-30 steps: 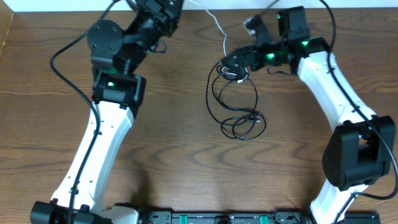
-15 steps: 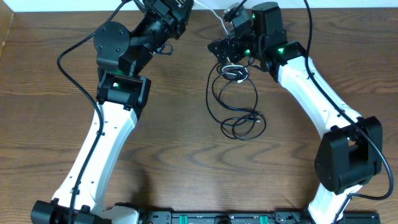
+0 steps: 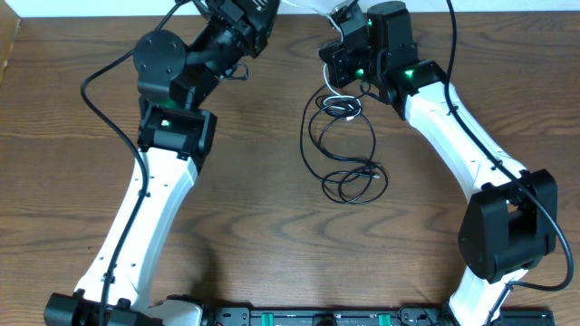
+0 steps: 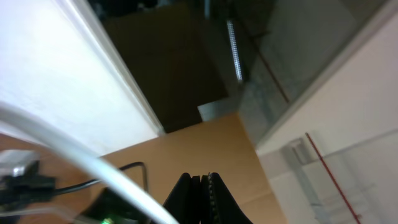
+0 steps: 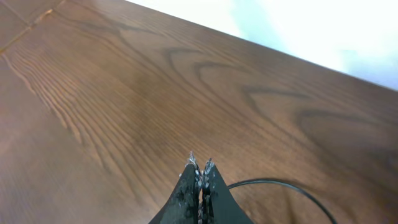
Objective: Untangle cables
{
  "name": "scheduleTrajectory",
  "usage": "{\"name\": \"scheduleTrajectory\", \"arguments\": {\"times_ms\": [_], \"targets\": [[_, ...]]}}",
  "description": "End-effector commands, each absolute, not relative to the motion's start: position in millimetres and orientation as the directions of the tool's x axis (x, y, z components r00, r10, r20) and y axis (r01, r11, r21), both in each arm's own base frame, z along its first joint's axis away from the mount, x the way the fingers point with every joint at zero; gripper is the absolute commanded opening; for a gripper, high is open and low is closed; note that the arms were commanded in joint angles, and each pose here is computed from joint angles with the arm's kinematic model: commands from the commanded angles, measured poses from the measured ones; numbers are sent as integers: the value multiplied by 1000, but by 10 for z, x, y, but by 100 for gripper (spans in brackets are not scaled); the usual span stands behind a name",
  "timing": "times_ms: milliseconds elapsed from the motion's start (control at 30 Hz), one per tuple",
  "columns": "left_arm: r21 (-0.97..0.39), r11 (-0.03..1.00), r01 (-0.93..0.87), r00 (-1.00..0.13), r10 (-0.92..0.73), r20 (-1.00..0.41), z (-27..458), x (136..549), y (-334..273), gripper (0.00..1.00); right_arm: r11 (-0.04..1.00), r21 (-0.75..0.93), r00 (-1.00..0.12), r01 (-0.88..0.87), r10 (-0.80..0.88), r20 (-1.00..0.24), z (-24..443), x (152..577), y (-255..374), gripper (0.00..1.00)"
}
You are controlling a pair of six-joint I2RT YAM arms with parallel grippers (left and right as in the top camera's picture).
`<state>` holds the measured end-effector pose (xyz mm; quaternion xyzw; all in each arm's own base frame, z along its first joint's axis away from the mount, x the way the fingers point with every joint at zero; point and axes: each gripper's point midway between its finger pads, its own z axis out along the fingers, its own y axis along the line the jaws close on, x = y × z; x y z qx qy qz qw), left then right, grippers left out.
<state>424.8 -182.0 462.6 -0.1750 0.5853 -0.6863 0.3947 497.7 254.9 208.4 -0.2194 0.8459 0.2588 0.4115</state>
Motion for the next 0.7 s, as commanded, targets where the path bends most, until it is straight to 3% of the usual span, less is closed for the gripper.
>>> {"name": "scheduleTrajectory", "arguments": {"times_ms": [0, 167, 333, 400, 500, 667], "targets": [[-925, 87, 371, -595, -742, -309, 4625, 4241, -1715, 7, 768, 322, -568, -554, -66, -821, 2413, 4948, 2512, 1], [-938, 286, 196, -621, -704, -344, 3944, 4360, -1613, 8, 766, 384, -480, -515, 114, -870, 3313, 4836, 2214, 1], [-923, 384, 42, -685, -661, -306, 3438, 4278, -1601, 9, 762, 343, -323, -550, 185, -928, 4187, 4466, 1946, 1], [-906, 422, 26, -700, -639, -318, 3325, 4243, -1594, 15, 757, 334, -279, -562, 207, -938, 4433, 4305, 1896, 1], [-878, 478, 22, -720, -602, -345, 3190, 4191, -1587, 49, 737, 358, -234, -574, 271, -934, 4755, 4105, 1836, 1], [-840, 541, -34, -765, -555, -327, 2927, 4060, -1567, 56, 734, 350, -201, -582, 287, -936, 4900, 4009, 1800, 1]]}}
